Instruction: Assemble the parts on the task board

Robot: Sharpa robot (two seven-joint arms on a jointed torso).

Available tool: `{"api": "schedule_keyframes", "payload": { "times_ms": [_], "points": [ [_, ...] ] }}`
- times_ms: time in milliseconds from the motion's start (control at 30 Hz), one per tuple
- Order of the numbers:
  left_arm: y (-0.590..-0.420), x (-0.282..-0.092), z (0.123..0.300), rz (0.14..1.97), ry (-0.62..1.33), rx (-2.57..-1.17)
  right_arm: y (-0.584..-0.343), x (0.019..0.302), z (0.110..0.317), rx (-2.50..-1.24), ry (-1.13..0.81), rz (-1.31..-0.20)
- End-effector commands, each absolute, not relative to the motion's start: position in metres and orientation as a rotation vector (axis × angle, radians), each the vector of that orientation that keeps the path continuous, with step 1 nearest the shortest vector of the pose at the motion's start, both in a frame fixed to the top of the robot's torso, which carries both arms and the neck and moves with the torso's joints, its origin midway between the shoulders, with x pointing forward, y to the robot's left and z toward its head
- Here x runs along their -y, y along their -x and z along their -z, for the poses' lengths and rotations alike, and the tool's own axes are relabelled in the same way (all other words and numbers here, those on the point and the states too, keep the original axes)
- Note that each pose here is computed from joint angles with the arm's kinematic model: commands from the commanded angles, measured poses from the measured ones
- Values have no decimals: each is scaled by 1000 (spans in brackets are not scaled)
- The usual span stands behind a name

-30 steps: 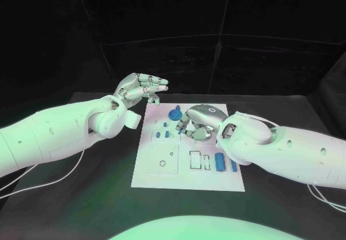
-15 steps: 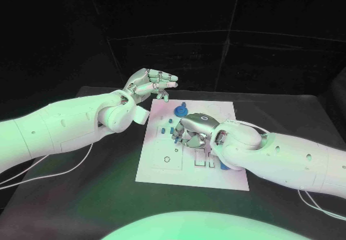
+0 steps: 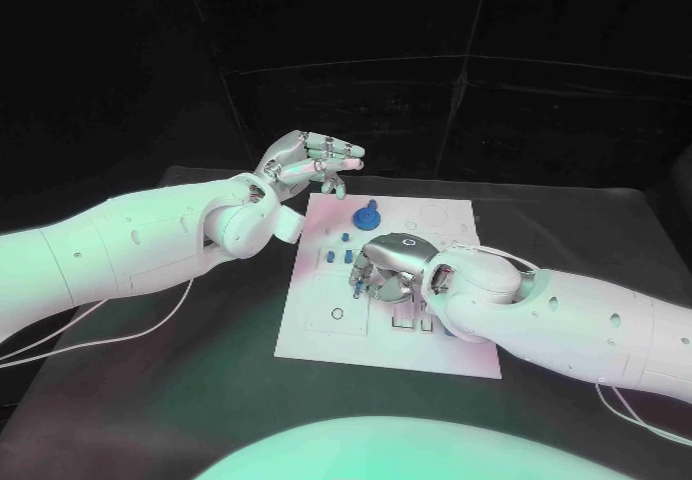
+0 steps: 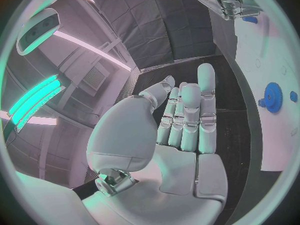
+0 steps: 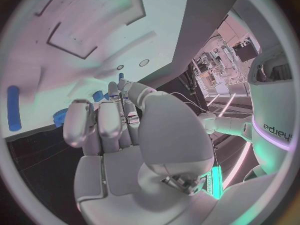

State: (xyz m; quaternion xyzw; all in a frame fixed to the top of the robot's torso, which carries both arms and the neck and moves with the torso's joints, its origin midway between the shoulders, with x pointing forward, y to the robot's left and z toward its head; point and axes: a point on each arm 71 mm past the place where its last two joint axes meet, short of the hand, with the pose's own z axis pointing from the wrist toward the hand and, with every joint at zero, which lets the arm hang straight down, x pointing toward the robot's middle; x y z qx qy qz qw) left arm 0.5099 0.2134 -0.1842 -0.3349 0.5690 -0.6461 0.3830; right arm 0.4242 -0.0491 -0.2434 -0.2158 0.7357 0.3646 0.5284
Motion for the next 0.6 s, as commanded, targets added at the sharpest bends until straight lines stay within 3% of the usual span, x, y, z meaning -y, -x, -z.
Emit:
{"api": "schedule_keyframes", "payload": {
  "times_ms": [33,600],
  "points": [
    [-510,-212,183,1661,855,-1450,-424,49,245,-1772,542,-848],
    [-510,-212,183,1663,857,-1458,-424,46,248,-1770,546,-836]
  ]
}}
